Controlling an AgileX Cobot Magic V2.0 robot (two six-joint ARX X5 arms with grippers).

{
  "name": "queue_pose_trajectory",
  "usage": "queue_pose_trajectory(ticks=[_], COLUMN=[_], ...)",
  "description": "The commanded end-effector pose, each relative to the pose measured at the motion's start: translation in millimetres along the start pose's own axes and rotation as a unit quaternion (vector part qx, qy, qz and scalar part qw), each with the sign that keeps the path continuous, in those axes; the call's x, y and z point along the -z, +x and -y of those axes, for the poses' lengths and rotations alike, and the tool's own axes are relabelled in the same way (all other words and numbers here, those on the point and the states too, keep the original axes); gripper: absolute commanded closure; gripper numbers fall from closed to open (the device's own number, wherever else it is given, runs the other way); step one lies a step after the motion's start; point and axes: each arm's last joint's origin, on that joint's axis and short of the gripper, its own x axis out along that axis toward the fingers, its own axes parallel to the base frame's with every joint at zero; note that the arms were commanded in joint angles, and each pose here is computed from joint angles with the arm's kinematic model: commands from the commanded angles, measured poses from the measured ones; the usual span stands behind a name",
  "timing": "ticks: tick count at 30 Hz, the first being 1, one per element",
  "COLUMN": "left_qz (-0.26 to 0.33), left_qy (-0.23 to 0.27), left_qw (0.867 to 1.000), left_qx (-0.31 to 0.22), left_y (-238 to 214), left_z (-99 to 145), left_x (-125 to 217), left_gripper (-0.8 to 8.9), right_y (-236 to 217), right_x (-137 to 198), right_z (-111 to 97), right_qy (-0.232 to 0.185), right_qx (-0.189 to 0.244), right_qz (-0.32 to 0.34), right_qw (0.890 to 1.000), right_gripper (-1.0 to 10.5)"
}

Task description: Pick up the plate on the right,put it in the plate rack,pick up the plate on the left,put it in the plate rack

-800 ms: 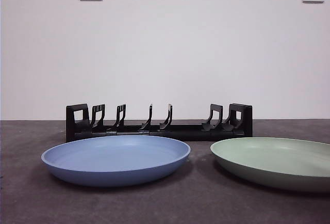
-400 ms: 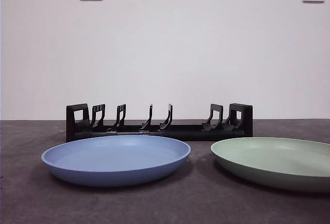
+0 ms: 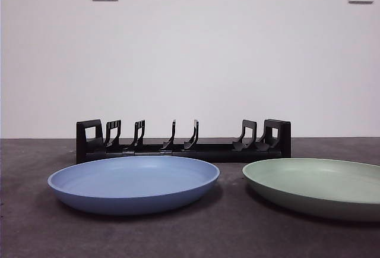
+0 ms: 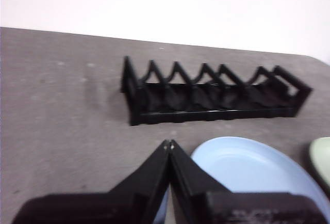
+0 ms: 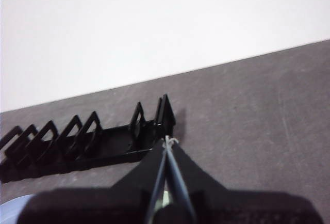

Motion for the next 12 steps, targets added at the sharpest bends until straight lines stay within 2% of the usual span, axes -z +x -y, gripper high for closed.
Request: queue_pose_trajectory(ticks=[1, 5, 12], left_qz=[-0.003, -0.025, -0.082], left_qy=[-0.005, -0.005, 0.023], left_qw=[1.000, 0.997, 0.989], left_qx=[0.026, 0.068, 0.120], left_y=[-3, -4, -6], left_z=[5, 13, 25], left_x=[-18, -45, -90], left_gripper=[8.20, 8.20, 8.20], right_y=[0, 4, 11], right_x=[-23, -53, -93], right_z=[-6, -14, -23], right_qy=[-0.006, -0.034, -0.082], right_qx=[-0.008, -0.021, -0.040], right_qz=[-0.015, -0.066, -0.182], right_qw=[1.000, 0.997, 0.979], right_gripper=[9.6, 9.6, 9.6])
